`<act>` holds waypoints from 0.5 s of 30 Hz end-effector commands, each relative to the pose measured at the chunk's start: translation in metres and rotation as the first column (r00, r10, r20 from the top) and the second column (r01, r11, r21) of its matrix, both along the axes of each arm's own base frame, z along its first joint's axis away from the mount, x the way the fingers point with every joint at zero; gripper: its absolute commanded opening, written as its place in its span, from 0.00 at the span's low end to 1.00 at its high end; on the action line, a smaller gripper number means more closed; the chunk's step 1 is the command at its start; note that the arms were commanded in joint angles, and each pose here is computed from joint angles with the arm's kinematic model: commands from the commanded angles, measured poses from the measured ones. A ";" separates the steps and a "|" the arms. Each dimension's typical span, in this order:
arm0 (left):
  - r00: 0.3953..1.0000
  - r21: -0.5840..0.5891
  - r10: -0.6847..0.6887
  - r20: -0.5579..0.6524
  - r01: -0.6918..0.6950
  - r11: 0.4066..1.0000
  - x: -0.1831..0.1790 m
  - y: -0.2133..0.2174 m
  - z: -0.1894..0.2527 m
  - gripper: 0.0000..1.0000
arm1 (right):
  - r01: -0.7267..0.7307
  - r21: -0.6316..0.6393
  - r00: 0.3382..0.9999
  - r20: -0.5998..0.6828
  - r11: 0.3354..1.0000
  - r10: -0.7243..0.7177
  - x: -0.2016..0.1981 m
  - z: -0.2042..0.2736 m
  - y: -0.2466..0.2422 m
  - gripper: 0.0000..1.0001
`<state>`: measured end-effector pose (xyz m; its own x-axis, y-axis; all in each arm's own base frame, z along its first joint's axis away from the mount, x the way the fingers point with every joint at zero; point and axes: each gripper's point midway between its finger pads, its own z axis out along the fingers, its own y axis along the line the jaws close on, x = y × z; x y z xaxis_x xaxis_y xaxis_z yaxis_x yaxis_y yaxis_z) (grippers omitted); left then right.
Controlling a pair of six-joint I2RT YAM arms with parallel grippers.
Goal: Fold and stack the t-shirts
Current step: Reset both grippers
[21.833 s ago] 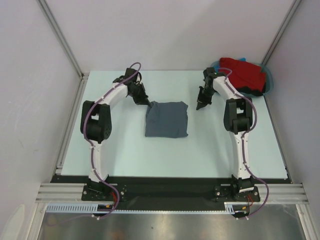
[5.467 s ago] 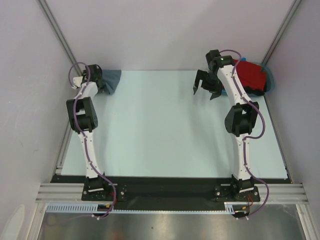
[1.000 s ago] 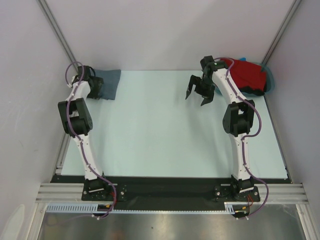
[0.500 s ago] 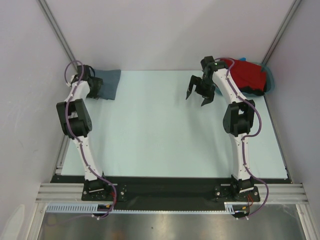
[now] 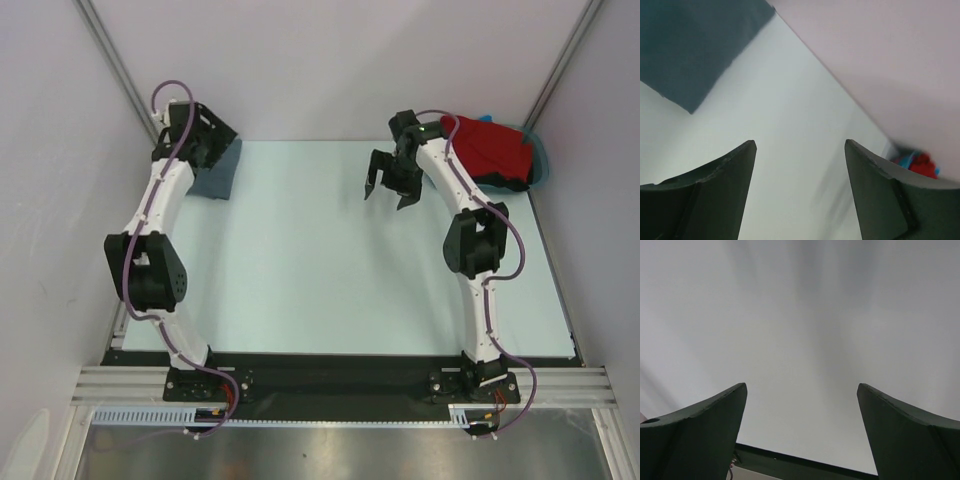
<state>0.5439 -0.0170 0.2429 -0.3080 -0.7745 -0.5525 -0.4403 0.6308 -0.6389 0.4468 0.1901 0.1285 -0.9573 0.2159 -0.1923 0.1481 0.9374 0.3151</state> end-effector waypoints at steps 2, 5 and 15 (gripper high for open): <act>0.956 0.176 -0.294 -0.010 0.291 0.940 -0.035 -0.058 0.012 0.78 | -0.008 -0.121 0.982 0.185 0.993 0.030 0.011 0.049 -0.006 1.00; 0.897 0.293 -0.436 -0.071 0.436 0.851 -0.051 -0.086 0.006 0.78 | -0.015 -0.149 0.985 0.167 0.989 0.040 0.006 0.045 -0.006 1.00; 0.753 0.386 -0.575 -0.320 0.658 0.647 -0.124 -0.133 -0.033 0.78 | 0.016 -0.200 0.963 0.267 0.980 0.039 0.008 0.063 0.002 1.00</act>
